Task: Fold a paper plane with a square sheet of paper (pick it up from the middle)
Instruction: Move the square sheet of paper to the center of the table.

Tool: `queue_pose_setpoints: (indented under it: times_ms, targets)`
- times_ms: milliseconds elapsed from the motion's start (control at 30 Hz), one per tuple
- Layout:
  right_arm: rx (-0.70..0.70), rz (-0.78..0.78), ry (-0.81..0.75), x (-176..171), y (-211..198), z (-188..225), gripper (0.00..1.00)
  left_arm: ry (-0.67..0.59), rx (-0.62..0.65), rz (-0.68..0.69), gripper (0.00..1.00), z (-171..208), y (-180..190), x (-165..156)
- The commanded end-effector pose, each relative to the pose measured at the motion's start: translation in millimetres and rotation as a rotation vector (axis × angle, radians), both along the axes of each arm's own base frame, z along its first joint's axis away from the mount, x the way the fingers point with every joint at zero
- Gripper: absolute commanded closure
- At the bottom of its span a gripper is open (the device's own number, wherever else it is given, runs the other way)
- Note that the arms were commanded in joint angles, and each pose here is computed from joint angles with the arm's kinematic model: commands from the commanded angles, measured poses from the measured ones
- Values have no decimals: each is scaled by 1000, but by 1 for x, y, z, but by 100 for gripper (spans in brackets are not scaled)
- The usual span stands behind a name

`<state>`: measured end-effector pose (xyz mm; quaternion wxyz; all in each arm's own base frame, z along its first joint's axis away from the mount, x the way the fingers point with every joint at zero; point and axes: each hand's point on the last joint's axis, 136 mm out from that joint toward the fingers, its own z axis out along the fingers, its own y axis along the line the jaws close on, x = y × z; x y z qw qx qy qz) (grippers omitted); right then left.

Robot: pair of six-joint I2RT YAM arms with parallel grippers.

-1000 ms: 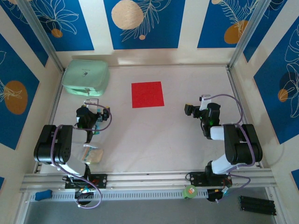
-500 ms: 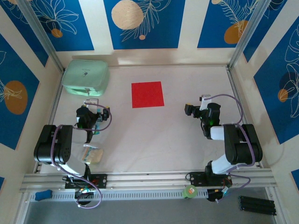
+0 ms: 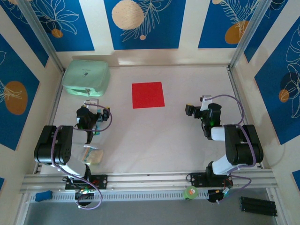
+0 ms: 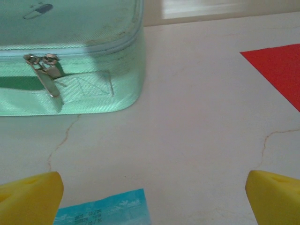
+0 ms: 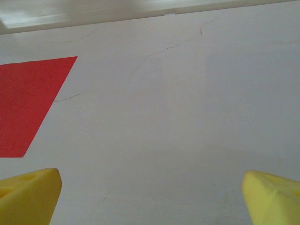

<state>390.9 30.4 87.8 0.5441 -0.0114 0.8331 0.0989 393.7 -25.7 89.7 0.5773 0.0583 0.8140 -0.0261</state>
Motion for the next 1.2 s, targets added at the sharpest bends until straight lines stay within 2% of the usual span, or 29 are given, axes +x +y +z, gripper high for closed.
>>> queue_pose_setpoints:
  times_ms: [0, 100, 233, 400, 533, 667, 733, 900, 1033, 1167]
  targets:
    - [-22, 25, -40, 2, 4, 16, 1, -59, -4, 53, 1, 12, 8, -5]
    - [-50, 13, -45, 0, 6, 34, 1, -65, 0, 119, 1, 26, 19, -9]
    - [-63, -82, -3, -1, -2, 56, 1, -43, -12, 154, 1, 50, 24, -13]
    - [67, -255, 196, -8, -12, 76, 1, -50, -197, 149, 1, 106, 14, -22]
    - [176, -254, 324, -10, 4, 84, 1, -12, -327, 154, 1, 130, 8, -33]
    - [356, -80, 401, -3, 51, 90, 1, 63, -369, 134, 1, 136, 0, -45]
    - [399, -10, 443, 3, 76, 88, 1, 69, -379, 126, 0, 136, -2, -50]
    - [405, 115, 566, 24, 147, 71, 1, 79, -372, 98, 1, 132, -5, -56]
    - [380, 143, 661, 45, 190, 48, 0, 93, -363, 58, 1, 131, -12, -57]
    - [357, 117, 697, 72, 214, 25, 1, 94, -361, 57, 1, 129, -12, -57]
